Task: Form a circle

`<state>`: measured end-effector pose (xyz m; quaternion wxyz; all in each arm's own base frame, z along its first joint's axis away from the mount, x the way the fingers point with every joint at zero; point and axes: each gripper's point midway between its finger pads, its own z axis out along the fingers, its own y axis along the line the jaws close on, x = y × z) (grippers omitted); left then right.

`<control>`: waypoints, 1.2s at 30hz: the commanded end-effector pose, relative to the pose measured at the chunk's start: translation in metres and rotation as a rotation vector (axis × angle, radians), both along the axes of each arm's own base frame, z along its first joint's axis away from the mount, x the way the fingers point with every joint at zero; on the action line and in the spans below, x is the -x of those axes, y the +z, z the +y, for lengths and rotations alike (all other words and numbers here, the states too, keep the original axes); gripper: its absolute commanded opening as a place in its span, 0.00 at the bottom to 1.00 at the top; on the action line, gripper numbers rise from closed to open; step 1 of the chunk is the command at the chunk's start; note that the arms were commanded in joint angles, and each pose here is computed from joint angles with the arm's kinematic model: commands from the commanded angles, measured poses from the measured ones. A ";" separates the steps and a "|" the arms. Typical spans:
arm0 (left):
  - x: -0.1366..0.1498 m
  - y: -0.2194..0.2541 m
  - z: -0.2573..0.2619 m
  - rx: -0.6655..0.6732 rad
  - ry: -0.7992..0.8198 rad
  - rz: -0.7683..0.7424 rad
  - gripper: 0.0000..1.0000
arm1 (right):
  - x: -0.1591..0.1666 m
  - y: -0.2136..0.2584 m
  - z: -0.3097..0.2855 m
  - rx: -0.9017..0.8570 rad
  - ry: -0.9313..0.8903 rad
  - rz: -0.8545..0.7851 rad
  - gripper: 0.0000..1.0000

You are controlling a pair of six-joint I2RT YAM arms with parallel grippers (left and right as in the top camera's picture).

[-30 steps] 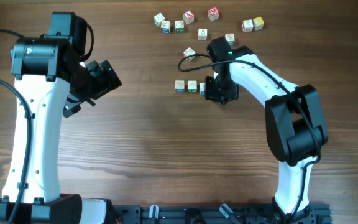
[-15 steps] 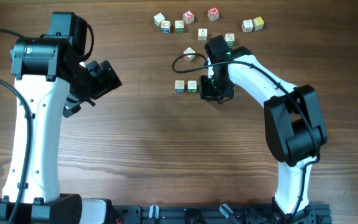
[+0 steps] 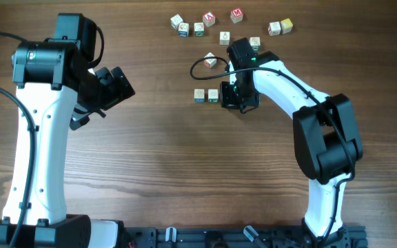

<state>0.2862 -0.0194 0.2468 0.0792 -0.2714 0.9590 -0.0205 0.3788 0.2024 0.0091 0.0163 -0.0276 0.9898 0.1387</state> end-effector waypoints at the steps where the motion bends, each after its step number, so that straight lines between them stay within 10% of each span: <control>1: 0.001 0.001 -0.001 0.006 0.006 -0.004 1.00 | -0.001 0.012 0.008 -0.047 0.019 -0.022 0.05; 24: 0.001 0.001 -0.001 0.006 0.006 -0.004 1.00 | -0.003 0.015 0.015 -0.082 0.023 -0.025 0.04; 36: 0.001 0.001 -0.001 0.006 0.006 -0.004 1.00 | -0.018 0.005 -0.033 0.188 -0.132 -0.093 0.05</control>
